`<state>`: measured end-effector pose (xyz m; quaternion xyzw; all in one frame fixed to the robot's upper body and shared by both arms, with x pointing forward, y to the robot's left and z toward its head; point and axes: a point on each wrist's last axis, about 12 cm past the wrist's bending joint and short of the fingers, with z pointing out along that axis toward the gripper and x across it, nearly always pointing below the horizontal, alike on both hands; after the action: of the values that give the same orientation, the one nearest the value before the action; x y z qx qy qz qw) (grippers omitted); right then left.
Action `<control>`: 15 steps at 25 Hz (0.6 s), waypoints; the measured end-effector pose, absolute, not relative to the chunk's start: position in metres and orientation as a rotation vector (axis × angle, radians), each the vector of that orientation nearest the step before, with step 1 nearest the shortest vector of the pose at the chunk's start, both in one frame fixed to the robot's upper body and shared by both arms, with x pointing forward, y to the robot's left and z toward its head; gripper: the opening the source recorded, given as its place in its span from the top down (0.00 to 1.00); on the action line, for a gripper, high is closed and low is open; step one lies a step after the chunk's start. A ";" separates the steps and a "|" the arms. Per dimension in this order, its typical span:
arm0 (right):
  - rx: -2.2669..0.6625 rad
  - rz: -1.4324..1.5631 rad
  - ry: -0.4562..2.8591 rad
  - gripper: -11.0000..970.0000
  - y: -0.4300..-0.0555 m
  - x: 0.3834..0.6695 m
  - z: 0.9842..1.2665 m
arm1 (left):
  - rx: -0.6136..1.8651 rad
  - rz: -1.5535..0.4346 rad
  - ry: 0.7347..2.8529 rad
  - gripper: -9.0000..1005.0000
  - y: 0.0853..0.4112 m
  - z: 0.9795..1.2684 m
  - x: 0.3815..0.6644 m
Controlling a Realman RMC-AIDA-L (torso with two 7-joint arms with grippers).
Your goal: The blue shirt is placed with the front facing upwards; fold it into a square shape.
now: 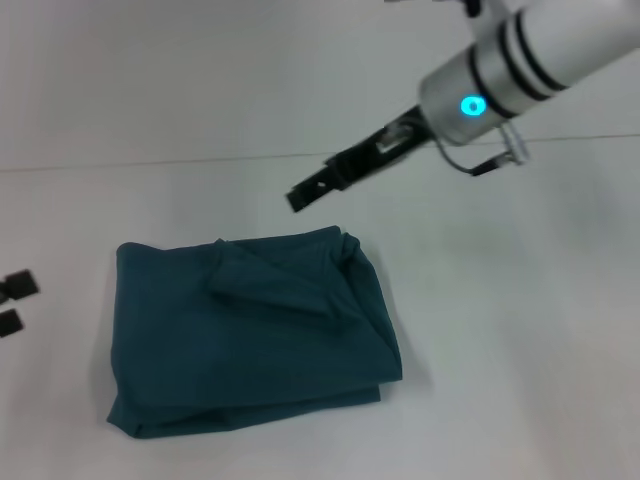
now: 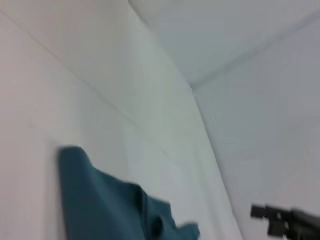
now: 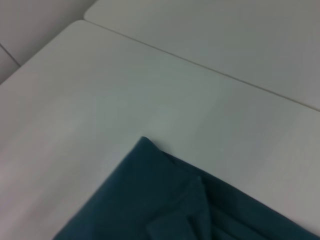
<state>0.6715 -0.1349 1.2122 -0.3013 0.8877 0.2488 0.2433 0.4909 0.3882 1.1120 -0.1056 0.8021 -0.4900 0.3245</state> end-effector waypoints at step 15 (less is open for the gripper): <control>-0.953 0.616 2.489 0.12 -0.093 0.660 1.202 | 0.415 -1.090 2.251 0.08 0.359 1.106 0.474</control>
<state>0.6602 -0.0926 1.2022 -0.3413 0.8913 0.2204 0.2015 0.4741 0.3590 1.1060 0.1561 0.8474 -0.4104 0.2985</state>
